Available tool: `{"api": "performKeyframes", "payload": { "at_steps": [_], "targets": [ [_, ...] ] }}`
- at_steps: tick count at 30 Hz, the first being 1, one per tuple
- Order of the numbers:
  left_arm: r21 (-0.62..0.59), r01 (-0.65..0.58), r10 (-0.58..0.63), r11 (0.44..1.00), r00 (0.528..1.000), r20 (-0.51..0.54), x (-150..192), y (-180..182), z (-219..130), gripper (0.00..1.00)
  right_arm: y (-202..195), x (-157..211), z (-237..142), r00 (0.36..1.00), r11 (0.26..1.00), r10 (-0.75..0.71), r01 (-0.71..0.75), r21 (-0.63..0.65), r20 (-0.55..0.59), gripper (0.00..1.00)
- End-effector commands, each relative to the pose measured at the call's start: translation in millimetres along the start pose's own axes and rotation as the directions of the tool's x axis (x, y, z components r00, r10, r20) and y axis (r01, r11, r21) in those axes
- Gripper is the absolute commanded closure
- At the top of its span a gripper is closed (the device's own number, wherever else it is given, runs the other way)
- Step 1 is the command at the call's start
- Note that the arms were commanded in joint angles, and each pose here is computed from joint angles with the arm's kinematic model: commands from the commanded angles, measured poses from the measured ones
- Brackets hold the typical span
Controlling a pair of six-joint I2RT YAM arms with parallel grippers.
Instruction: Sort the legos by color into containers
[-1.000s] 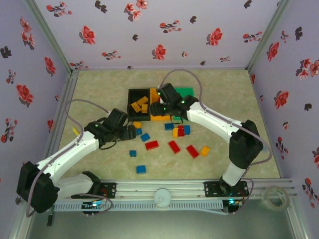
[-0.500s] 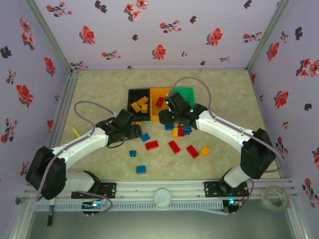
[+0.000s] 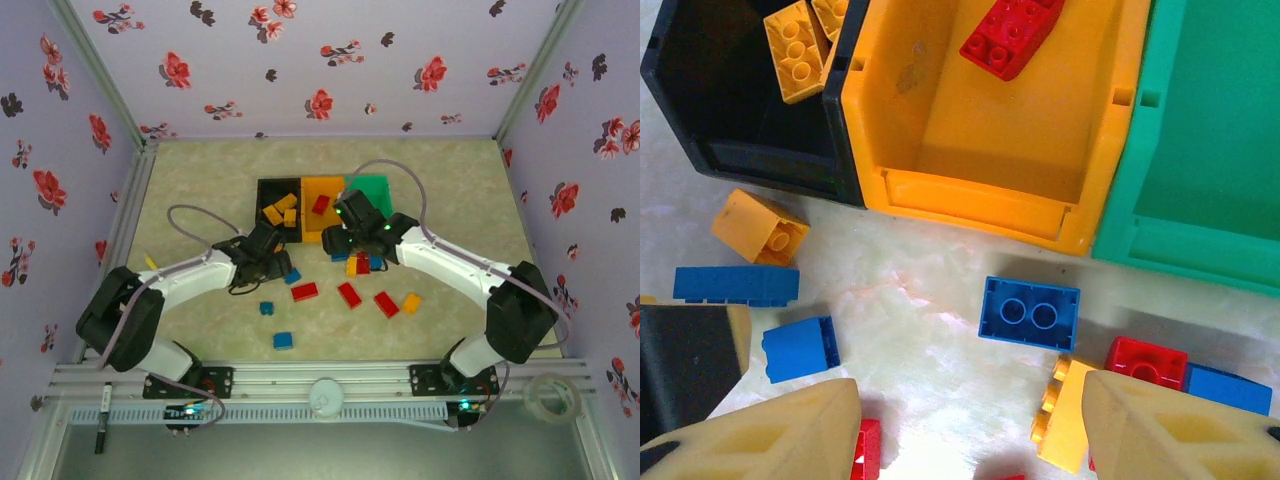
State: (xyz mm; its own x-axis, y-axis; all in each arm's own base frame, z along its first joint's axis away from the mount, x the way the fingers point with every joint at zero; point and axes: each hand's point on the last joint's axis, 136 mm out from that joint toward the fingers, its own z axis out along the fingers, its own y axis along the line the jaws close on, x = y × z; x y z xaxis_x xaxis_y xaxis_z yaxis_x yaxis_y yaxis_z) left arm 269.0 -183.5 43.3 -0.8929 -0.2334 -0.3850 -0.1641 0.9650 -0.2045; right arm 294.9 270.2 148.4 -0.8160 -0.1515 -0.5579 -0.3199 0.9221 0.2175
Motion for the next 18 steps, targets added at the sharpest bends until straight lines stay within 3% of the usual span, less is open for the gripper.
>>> {"api": "performKeyframes", "payload": {
  "at_steps": [1, 18],
  "targets": [
    [-0.022, 0.009, -0.008, 1.0, 1.0, 0.022, -5, -2, 7, 0.12, -5, 1, -7, 1.0, 1.0, 0.005, -0.005, 0.022, 0.017, 0.39],
    [-0.055, -0.037, 0.037, 0.998, 0.999, 0.0, -8, -10, 25, 0.17, -11, 8, -5, 1.0, 0.999, -0.003, 0.003, 0.043, 0.007, 0.38]
  ]
}}
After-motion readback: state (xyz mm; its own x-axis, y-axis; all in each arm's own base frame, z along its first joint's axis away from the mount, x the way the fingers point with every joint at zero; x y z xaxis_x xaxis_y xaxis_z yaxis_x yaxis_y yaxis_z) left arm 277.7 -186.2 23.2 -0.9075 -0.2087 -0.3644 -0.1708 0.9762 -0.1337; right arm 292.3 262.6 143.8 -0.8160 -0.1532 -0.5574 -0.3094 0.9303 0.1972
